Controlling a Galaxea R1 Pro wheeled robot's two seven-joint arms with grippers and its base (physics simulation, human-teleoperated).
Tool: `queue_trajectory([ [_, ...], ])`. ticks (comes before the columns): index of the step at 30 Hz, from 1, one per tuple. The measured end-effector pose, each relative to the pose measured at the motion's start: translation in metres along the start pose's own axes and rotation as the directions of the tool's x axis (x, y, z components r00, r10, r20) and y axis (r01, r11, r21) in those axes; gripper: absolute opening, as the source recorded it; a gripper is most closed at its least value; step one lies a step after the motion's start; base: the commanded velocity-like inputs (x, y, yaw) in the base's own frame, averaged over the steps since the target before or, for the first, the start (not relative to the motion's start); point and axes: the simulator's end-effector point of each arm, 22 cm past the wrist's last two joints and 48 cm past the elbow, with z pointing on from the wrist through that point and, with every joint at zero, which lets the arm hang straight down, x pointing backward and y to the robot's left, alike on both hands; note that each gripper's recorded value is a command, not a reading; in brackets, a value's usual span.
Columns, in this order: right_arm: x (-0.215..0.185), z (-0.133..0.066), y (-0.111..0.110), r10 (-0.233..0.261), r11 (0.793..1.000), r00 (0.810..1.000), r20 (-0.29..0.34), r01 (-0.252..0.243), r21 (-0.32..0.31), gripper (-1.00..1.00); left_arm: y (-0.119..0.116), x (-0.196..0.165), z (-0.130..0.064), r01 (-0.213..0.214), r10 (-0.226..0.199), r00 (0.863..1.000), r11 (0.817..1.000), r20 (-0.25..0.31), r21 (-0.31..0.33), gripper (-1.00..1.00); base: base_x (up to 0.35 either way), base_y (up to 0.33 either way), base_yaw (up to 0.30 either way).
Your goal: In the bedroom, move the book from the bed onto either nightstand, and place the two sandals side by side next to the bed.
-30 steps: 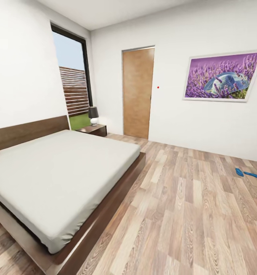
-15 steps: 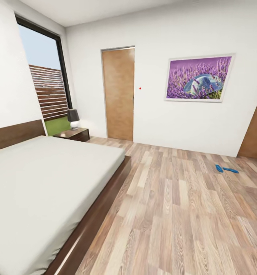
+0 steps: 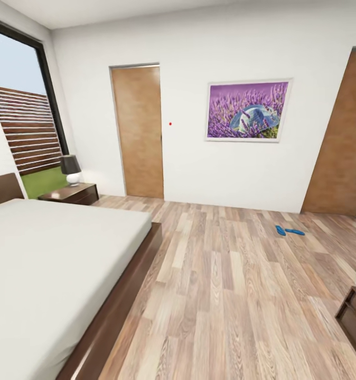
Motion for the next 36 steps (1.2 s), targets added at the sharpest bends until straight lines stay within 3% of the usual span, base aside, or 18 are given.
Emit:
queue_trajectory([
  [28,-0.0021,-0.0001,0.0015,-0.007,1.0,1.0,0.005,0.007,-0.004,1.0,0.0022,-0.0034,-0.0002,0.001,-0.001,1.0,1.0,0.01,-0.004,1.0,0.33,0.0,-0.256],
  [36,-0.0023,0.0,0.0016,-0.007,1.0,1.0,0.006,0.007,-0.004,1.0,0.0023,-0.0033,-0.0002,0.002,-0.002,1.0,1.0,0.01,-0.005,1.0,0.33,0.0,-0.079],
])
